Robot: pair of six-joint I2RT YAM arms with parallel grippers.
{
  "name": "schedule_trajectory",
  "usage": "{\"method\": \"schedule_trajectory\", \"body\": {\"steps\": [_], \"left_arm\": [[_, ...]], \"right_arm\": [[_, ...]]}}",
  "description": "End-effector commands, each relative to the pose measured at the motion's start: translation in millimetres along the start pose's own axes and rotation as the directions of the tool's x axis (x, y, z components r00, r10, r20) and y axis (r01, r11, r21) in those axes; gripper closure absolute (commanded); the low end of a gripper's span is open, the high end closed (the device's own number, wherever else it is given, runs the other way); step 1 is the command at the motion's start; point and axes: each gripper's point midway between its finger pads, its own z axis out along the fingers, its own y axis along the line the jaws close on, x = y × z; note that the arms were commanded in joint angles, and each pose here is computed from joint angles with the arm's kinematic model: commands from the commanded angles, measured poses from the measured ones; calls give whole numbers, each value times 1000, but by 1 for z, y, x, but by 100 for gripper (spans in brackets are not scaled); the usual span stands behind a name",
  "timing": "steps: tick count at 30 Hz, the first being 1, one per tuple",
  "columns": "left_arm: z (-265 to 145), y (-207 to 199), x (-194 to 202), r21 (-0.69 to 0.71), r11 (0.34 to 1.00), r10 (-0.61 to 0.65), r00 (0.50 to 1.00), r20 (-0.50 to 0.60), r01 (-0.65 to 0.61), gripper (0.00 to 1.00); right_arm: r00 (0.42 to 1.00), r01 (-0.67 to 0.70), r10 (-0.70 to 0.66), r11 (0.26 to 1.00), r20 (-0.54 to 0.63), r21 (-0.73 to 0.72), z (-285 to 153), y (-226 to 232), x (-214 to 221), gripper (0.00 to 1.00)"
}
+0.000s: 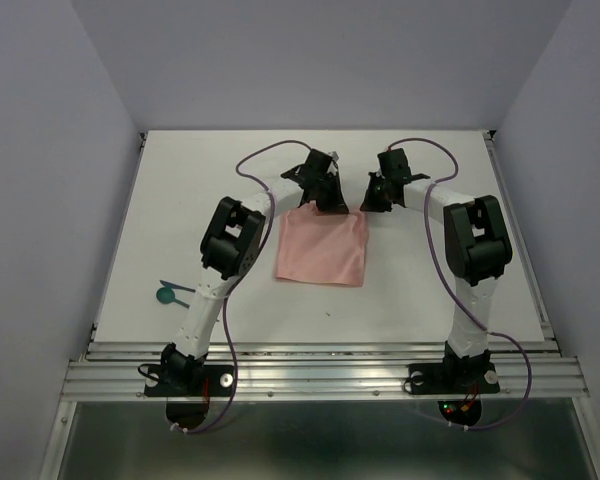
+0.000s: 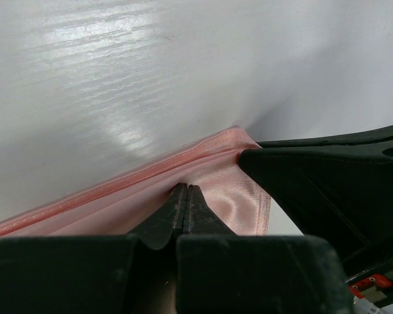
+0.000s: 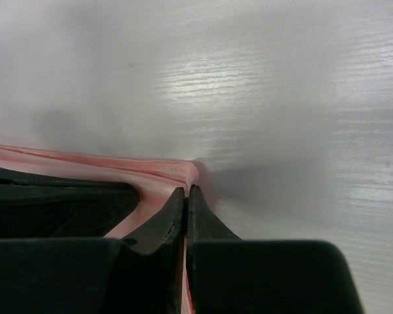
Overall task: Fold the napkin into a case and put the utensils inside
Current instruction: Pick up the lower triangle-folded napkin from the center of the board.
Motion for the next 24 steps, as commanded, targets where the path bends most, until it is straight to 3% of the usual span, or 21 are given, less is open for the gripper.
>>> {"method": "schedule_trajectory", "body": {"steps": [1,10,24], "left_arm": [[-39,-27,-27,31,998,46,996,77,-48,100],[-45,-29,-34,33,998,44,994,99,-47,100],[-14,12,-10,-49,999,15,999,28,-13,100]], "right_arm": [[999,3,-1,1000,52,-28,-12,8,-18,99],[999,6,-4,1000,52,-31,-12,9,-18,99],[999,1,1,999,51,-48,-16,13,-20,99]]}}
